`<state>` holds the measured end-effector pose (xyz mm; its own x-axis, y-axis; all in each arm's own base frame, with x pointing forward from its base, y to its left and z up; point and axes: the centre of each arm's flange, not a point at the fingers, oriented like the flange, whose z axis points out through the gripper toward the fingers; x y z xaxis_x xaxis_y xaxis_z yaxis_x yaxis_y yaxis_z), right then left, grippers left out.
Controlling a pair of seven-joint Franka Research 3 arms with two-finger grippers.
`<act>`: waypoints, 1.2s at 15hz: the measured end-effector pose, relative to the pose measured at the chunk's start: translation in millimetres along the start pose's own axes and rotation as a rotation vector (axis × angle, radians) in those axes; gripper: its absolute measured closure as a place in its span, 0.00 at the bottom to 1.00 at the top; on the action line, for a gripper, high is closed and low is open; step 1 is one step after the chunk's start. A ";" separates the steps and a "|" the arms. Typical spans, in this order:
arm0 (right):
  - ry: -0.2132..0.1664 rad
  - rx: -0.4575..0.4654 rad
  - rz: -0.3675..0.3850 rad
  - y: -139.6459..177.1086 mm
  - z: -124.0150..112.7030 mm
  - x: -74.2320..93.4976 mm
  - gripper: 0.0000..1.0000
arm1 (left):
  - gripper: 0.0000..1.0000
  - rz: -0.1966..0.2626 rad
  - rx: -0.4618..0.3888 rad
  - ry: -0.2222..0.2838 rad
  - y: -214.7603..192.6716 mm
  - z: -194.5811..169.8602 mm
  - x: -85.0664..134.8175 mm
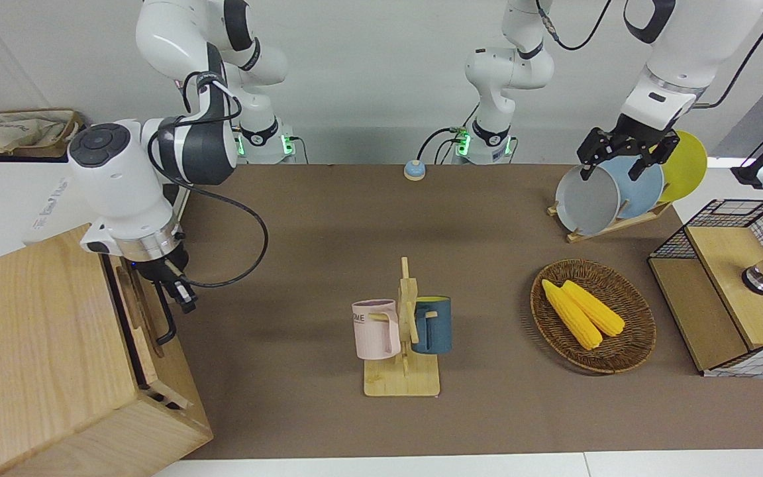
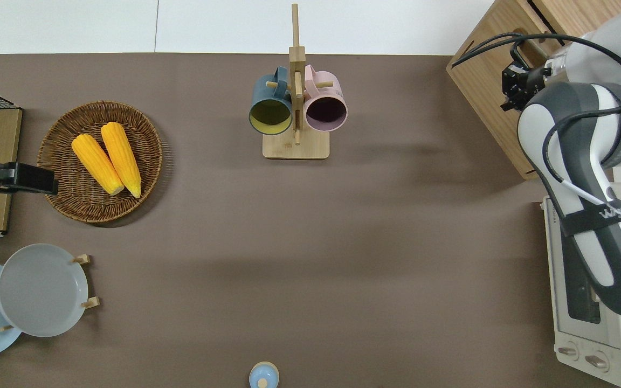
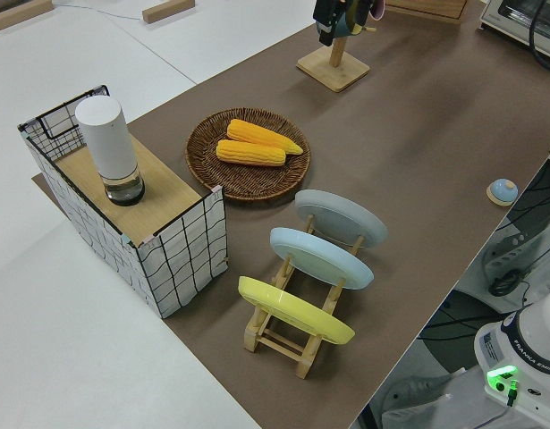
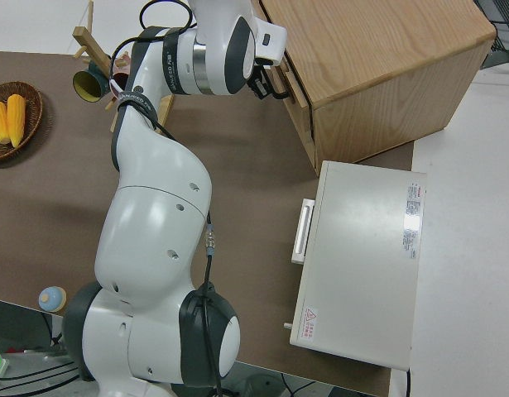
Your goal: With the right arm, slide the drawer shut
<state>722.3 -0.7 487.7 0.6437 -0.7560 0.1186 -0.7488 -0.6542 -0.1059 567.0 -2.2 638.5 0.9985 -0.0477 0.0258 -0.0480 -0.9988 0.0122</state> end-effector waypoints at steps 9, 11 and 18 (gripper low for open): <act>-0.004 0.002 -0.052 3.0 0.5 4.7 0.99 | 0.00 0.000 0.000 0.000 0.0 0.0 0.0; -0.007 0.002 -0.071 4.0 0.6 5.5 0.99 | 0.01 0.000 0.000 0.000 0.0 0.0 0.0; -0.010 0.002 -0.094 4.6 0.6 5.8 0.99 | 0.00 0.000 0.000 0.000 0.0 0.0 0.0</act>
<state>722.6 -8.0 487.3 0.7127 -0.6914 0.1182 -0.6847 -0.7223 -0.0969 567.0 -2.2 638.5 0.9985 -0.0477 0.0258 -0.0480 -0.9988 0.0122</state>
